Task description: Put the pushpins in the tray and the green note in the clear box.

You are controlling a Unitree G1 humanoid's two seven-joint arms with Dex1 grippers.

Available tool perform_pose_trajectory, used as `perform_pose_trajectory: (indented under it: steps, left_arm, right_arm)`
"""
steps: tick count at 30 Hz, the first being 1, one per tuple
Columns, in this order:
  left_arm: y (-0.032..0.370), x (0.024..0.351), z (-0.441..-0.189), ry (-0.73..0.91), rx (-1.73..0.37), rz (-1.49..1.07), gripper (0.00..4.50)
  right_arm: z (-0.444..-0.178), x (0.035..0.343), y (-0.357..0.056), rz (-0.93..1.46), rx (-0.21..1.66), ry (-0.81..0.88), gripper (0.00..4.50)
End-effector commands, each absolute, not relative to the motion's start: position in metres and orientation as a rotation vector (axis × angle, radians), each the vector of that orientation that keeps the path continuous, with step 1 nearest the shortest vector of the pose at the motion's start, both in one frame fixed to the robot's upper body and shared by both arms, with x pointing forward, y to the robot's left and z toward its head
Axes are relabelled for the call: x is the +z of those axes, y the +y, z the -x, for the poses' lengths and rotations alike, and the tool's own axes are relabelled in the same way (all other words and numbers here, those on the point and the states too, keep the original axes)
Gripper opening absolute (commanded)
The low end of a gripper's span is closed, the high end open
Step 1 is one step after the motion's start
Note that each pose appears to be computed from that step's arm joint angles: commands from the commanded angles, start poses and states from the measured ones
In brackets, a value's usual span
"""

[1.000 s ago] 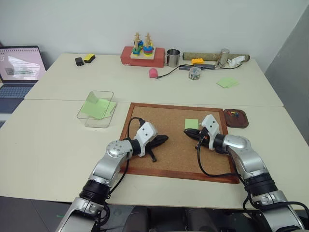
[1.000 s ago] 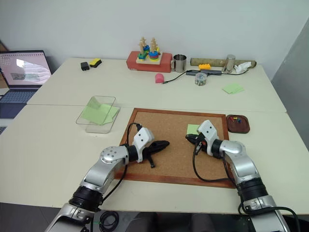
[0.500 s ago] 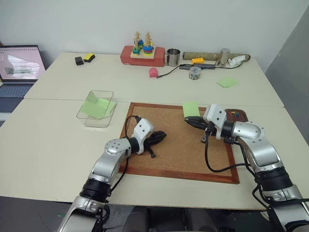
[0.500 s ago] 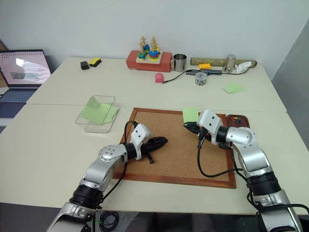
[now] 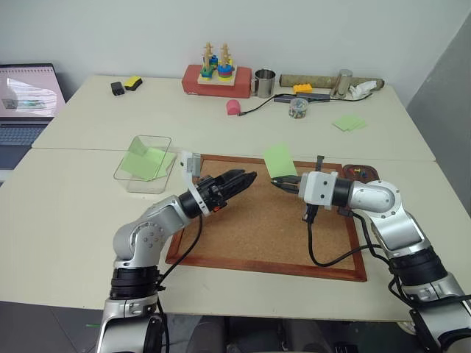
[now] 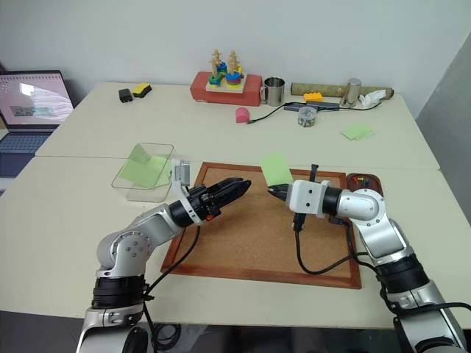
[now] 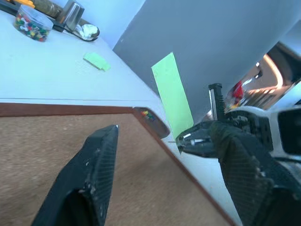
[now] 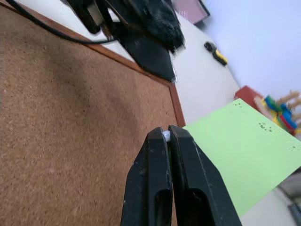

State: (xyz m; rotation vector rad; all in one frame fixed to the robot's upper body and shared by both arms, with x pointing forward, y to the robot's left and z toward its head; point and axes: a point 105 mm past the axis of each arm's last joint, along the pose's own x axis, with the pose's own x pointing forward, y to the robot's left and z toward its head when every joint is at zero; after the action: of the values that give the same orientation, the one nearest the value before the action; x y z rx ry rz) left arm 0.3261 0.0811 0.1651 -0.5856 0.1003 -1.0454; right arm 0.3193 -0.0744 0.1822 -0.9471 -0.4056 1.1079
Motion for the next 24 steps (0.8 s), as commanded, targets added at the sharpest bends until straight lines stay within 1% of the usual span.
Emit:
perform_pose_trajectory:
  steps: [1,5,6,7,10,11,13,17,18,22,23,24]
  left_arm:
    - [0.068,0.173,-0.322,0.089,-1.107,0.571,3.17]
    - [0.058,0.175,-0.324,0.074,-1.123,0.582,3.17]
    - [0.057,0.175,-0.325,0.070,-1.123,0.583,3.00]
    - [0.056,0.175,-0.325,0.067,-1.123,0.583,3.00]
    - [0.056,0.176,-0.325,0.062,-1.131,0.593,2.55]
    - [0.055,0.176,-0.325,0.062,-1.134,0.600,2.29]
    - [0.056,0.176,-0.325,0.062,-1.135,0.611,1.96]
    - [0.057,0.176,-0.324,0.063,-1.138,0.615,1.08]
    - [0.057,0.176,-0.325,0.063,-1.137,0.615,0.96]
    - [0.055,0.176,-0.324,0.066,-1.141,0.604,0.16]
    - [0.054,0.175,-0.323,0.069,-1.145,0.594,0.01]
    - [0.053,0.174,-0.323,0.073,-1.147,0.586,0.01]
  right_arm:
    - [-0.309,0.194,-0.066,1.008,1.135,-0.511,0.00]
    - [-0.303,0.192,-0.061,1.021,1.162,-0.532,0.00]
    - [-0.302,0.191,-0.061,1.022,1.167,-0.533,0.00]
    - [-0.301,0.190,-0.060,1.023,1.169,-0.534,0.00]
    - [-0.299,0.190,-0.058,1.014,1.173,-0.541,0.00]
    - [-0.299,0.190,-0.058,1.011,1.174,-0.543,0.00]
    - [-0.298,0.189,-0.057,1.005,1.176,-0.545,0.00]
    - [-0.297,0.190,-0.056,0.997,1.176,-0.555,0.00]
    - [-0.297,0.190,-0.056,0.997,1.175,-0.557,0.00]
    - [-0.297,0.191,-0.055,0.997,1.173,-0.565,0.00]
    - [-0.297,0.191,-0.055,0.996,1.173,-0.567,0.00]
    - [-0.297,0.192,-0.055,0.991,1.170,-0.573,0.00]
